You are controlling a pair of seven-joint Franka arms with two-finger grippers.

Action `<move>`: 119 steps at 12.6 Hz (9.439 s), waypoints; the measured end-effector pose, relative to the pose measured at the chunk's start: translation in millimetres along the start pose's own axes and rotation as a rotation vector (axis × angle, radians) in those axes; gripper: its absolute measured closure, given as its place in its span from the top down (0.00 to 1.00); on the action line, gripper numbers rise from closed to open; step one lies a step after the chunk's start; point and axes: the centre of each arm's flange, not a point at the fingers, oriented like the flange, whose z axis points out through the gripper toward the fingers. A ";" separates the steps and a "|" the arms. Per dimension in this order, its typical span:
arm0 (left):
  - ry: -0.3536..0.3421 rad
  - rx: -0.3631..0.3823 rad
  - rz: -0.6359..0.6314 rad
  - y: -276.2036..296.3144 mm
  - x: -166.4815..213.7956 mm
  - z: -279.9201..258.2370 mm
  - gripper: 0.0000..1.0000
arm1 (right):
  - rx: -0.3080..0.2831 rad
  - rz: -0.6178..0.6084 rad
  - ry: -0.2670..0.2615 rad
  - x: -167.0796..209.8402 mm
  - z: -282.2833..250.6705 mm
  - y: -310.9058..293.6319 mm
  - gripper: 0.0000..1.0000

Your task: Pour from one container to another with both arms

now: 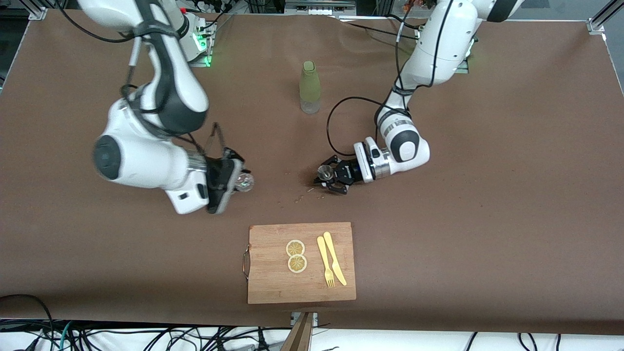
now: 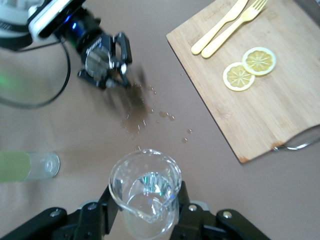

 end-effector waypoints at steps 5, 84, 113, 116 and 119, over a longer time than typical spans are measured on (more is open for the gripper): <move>-0.004 -0.074 0.019 -37.3 4.4 -53.5 0.08 | 0.065 -0.118 0.152 -132.7 -26.9 59.4 0.49; -0.631 -0.434 -0.295 -178.4 119.3 -561.6 1.00 | -0.499 1.250 -0.157 -200.7 -247.8 -84.8 1.00; -1.477 0.384 -0.953 -48.2 439.4 -323.0 1.00 | -0.511 1.211 -0.136 -199.3 -250.7 -81.4 1.00; -1.475 0.518 -1.011 -36.8 454.2 -318.0 1.00 | -0.511 1.211 -0.136 -199.3 -250.6 -81.3 1.00; -1.463 0.578 -1.001 -35.4 454.2 -321.4 1.00 | -0.511 1.211 -0.136 -199.3 -250.6 -81.3 1.00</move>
